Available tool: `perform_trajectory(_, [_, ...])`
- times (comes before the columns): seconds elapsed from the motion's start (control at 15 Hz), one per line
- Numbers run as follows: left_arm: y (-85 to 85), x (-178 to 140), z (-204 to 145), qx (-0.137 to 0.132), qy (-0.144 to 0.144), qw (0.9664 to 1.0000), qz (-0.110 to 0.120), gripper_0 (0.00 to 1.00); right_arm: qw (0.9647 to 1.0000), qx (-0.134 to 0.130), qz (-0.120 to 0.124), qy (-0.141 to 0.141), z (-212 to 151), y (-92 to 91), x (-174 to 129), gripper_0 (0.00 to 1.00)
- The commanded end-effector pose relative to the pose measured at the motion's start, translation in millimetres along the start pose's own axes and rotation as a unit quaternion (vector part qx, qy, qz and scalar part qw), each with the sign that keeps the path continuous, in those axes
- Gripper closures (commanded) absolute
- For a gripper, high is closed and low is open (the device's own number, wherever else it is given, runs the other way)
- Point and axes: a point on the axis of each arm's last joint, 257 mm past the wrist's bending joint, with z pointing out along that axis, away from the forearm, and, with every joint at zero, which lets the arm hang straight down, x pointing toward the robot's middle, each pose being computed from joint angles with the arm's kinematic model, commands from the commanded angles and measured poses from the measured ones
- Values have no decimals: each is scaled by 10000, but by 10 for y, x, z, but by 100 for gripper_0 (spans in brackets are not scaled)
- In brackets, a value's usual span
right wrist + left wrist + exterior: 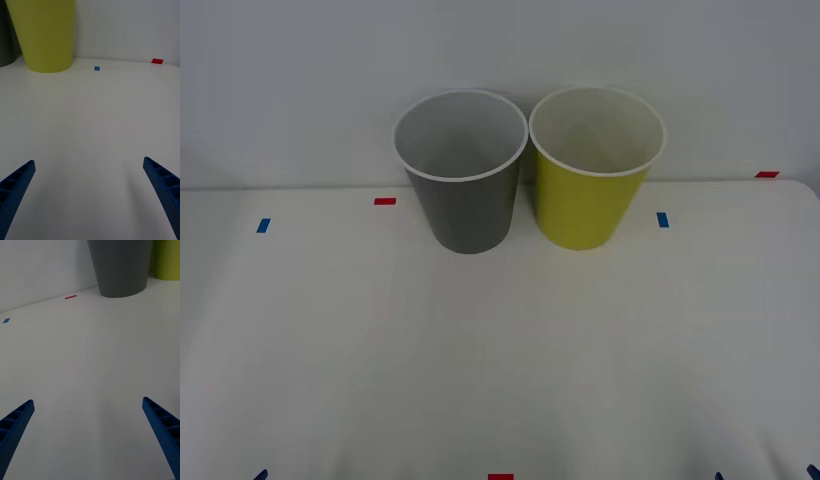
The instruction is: Put cans in the gray bin and PET bottles in the light green bin.
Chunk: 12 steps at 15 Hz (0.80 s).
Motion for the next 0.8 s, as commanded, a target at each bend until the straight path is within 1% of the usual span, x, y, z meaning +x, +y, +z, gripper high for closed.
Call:
perform_trajectory(0.07, [0,0,0,0,0,10000,0,0,10000,0,0,0,0,0,0,0])
perform_trajectory(0.8, [0,0,0,0,0,10000,0,0,10000,0,0,0,0,0,0,0])
